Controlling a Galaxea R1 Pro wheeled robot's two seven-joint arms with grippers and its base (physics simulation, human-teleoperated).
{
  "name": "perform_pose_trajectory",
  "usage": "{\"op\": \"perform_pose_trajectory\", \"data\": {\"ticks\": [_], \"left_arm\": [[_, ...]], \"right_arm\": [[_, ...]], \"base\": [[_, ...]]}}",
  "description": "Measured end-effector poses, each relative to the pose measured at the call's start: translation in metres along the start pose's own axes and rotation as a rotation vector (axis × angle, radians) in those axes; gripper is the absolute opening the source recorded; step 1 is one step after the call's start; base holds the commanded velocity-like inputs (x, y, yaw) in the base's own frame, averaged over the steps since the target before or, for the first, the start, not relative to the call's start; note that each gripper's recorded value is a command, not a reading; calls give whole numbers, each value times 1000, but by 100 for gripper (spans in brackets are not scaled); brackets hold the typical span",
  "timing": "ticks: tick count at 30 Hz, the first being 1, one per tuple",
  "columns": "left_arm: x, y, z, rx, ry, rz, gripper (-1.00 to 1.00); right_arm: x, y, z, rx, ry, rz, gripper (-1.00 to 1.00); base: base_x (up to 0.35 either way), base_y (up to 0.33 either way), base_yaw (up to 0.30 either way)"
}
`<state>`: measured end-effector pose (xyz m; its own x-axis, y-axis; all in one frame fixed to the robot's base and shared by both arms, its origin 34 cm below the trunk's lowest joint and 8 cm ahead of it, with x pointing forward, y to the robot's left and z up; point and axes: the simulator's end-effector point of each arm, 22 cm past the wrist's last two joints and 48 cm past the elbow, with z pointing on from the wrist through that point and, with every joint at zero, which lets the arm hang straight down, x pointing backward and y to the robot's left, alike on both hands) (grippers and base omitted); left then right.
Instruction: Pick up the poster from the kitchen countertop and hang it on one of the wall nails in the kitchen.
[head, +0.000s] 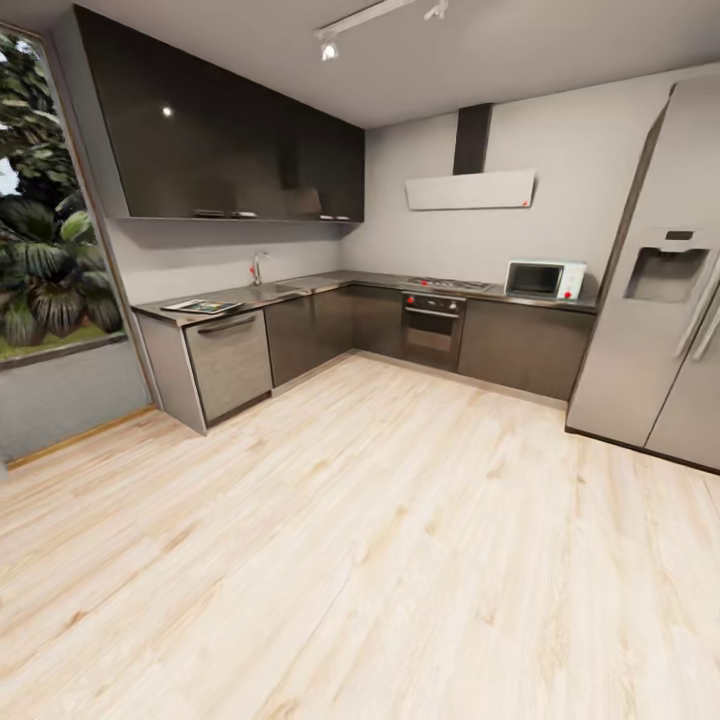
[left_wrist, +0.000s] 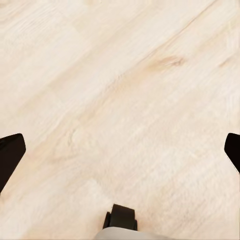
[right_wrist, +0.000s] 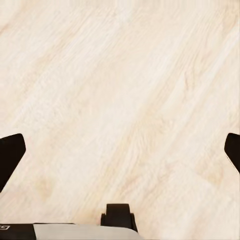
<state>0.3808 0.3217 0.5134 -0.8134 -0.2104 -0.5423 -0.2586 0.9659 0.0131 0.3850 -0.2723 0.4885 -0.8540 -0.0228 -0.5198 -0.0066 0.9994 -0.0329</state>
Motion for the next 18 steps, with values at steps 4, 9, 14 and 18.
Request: {"op": "perform_pose_trajectory", "data": {"ticks": [4,9,14,18], "left_arm": [[1,0,0,0,2,0,100],[1,0,0,-1,4,1,100],[2,1,0,-1,4,0,100],[2,0,0,-1,5,1,100]], "right_arm": [[1,0,0,0,2,0,100],[2,-1,0,1,5,0,100],[3,-1,0,1,8,-1,100],[3,-1,0,0,9,-1,100]], "base": [[340,0,278],[340,0,248],[340,0,69],[340,0,12]]}}
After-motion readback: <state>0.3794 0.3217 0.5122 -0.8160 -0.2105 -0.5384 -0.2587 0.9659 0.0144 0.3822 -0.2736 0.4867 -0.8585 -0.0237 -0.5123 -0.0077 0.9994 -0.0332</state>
